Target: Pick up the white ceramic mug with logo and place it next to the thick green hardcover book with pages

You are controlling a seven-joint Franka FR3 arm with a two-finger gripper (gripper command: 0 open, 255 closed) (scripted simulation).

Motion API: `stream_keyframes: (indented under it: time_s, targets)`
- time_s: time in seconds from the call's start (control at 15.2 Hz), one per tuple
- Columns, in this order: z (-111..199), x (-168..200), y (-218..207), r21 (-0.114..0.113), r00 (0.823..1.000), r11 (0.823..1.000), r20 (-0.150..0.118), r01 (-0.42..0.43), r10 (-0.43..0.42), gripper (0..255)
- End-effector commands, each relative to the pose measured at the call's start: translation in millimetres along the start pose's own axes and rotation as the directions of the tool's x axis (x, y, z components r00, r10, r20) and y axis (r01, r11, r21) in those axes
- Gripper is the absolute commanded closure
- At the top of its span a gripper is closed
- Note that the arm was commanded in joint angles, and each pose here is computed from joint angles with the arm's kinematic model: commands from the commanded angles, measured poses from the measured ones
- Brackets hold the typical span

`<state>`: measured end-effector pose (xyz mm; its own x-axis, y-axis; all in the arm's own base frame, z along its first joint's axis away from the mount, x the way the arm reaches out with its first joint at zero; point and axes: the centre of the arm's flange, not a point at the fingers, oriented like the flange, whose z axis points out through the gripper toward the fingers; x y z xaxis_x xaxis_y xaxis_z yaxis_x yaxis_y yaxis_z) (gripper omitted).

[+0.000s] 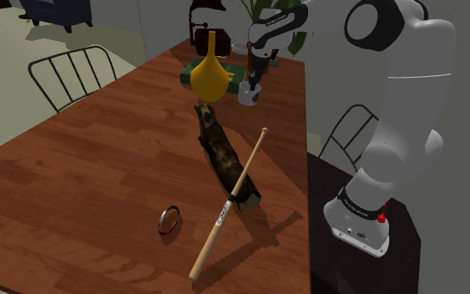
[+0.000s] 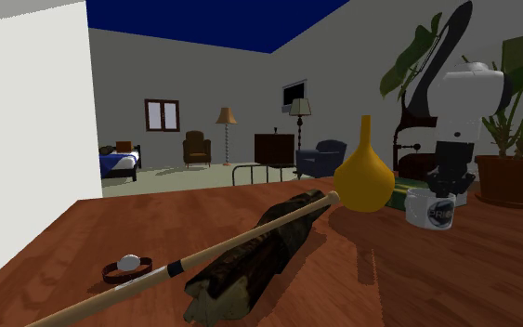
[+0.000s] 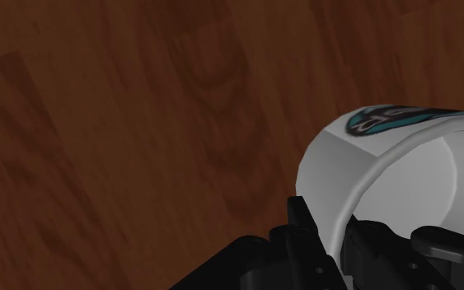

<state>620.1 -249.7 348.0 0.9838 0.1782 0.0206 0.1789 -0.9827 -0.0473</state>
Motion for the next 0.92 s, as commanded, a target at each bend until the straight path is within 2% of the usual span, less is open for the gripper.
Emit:
stream_keyframes:
  time_s: [0.0,0.07,0.13,0.46,0.73,0.86]
  targets:
    - [0,0,0,0.000,1.000,1.000,0.000,0.000,0.000,255]
    - [0,0,0,0.000,1.000,1.000,0.000,0.000,0.000,255]
    - [0,0,0,0.000,1.000,1.000,0.000,0.000,0.000,0]
    - [0,0,0,0.000,1.000,1.000,0.000,0.000,0.000,0]
    - [-50,0,0,0.000,1.000,1.000,0.000,0.000,0.000,0]
    - [-50,0,0,0.000,1.000,1.000,0.000,0.000,0.000,0]
